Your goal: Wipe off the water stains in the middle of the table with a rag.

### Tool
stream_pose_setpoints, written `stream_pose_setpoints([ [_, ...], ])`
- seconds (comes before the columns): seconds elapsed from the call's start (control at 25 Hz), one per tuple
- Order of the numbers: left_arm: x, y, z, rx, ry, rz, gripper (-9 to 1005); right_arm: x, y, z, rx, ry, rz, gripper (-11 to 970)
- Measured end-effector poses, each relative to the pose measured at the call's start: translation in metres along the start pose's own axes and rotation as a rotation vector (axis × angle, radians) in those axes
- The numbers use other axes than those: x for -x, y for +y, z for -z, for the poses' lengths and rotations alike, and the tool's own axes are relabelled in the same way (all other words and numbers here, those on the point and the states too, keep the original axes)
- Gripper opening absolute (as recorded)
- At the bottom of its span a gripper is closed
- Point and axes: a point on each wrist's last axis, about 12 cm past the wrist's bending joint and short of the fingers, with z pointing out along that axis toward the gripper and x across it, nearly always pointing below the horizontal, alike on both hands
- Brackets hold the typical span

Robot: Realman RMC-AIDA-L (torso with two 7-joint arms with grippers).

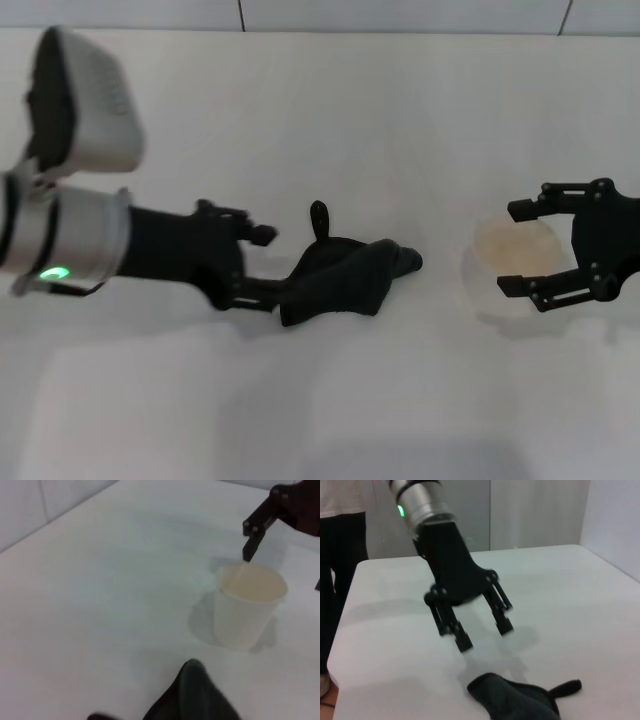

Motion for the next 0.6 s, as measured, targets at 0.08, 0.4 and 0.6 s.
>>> stream_pose_setpoints([
  [0.08, -0.011, 0.001, 0.008, 0.021, -0.014, 0.011, 705, -0.005, 0.000, 0.000, 0.002, -0.002, -0.010, 869],
  [0.4, -0.060, -0.011, 0.054, 0.065, -0.153, 0.009, 700, -0.016, 0.004, 0.002, 0.020, -0.023, -0.031, 870],
  [0.6, -0.082, -0.019, 0.078, 0.077, -0.190, 0.019, 700, -0.022, 0.006, 0.007, 0.015, -0.041, -0.051, 870],
])
